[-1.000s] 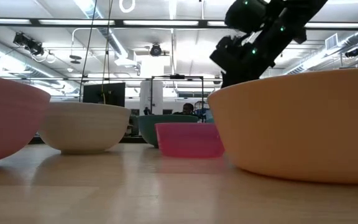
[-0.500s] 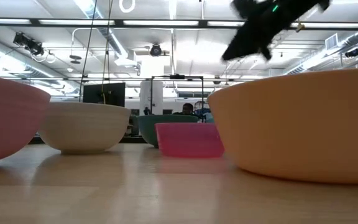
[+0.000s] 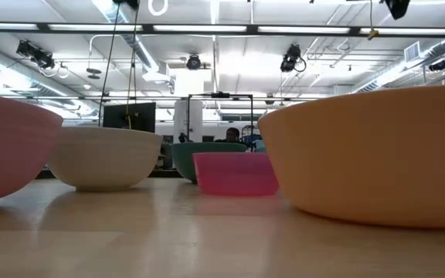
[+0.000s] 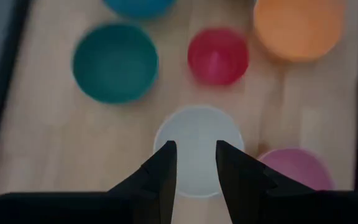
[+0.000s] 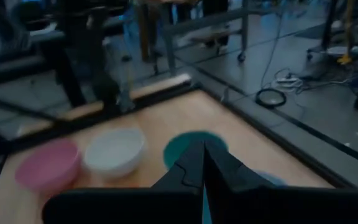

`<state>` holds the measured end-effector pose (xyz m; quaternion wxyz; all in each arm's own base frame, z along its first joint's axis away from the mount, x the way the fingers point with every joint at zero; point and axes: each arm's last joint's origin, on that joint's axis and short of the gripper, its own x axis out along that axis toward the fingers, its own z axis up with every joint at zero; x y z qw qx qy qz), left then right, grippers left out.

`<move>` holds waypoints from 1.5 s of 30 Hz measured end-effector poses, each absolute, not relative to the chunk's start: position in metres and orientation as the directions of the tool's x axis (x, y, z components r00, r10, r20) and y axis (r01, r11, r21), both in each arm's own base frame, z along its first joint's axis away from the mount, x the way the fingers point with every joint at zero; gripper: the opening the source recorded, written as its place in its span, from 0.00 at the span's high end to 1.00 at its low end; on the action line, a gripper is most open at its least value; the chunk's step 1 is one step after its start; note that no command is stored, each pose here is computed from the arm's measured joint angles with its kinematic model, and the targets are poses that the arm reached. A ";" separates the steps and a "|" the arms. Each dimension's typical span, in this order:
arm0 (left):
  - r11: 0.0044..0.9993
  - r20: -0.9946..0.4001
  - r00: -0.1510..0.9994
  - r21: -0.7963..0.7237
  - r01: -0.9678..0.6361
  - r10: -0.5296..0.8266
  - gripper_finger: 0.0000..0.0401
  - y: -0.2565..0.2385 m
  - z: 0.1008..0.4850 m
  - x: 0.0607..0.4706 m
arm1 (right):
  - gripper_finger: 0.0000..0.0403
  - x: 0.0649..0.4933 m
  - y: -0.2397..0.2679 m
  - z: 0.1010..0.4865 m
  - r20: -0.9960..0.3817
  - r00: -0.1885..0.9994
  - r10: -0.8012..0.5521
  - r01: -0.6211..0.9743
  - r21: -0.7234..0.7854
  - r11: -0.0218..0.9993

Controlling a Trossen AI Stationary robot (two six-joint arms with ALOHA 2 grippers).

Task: Nest bowls inside each other
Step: Stack the light orange bowl on top of the light blue bowl

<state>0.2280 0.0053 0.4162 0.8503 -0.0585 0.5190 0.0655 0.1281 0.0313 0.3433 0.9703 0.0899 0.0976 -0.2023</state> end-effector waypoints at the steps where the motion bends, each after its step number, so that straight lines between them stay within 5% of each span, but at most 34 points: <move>1: 0.985 -0.902 0.428 -0.028 -0.170 0.048 0.70 0.004 0.405 0.232 | 1.00 0.128 0.034 0.340 -0.255 0.901 -0.351 0.391 0.128 0.911; 9: 0.986 -0.934 0.345 0.035 -0.163 0.091 0.70 0.001 0.355 0.245 | 0.98 0.145 0.054 0.308 -0.555 0.830 -0.066 0.268 0.292 0.918; 16: 0.952 -0.858 0.433 0.181 -0.246 0.275 0.70 0.007 0.358 0.255 | 0.80 0.181 0.068 0.277 -0.732 0.681 0.035 0.318 0.337 0.886; 27: 0.967 -0.826 0.508 0.167 -0.193 0.244 0.70 0.005 0.363 0.260 | 0.60 0.236 0.074 0.231 -0.813 0.573 0.106 0.119 0.210 0.970; 45: 0.970 -0.828 0.506 0.185 -0.156 0.239 0.70 0.003 0.363 0.260 | 0.59 0.265 0.080 0.189 -0.862 0.467 0.197 0.013 0.229 0.973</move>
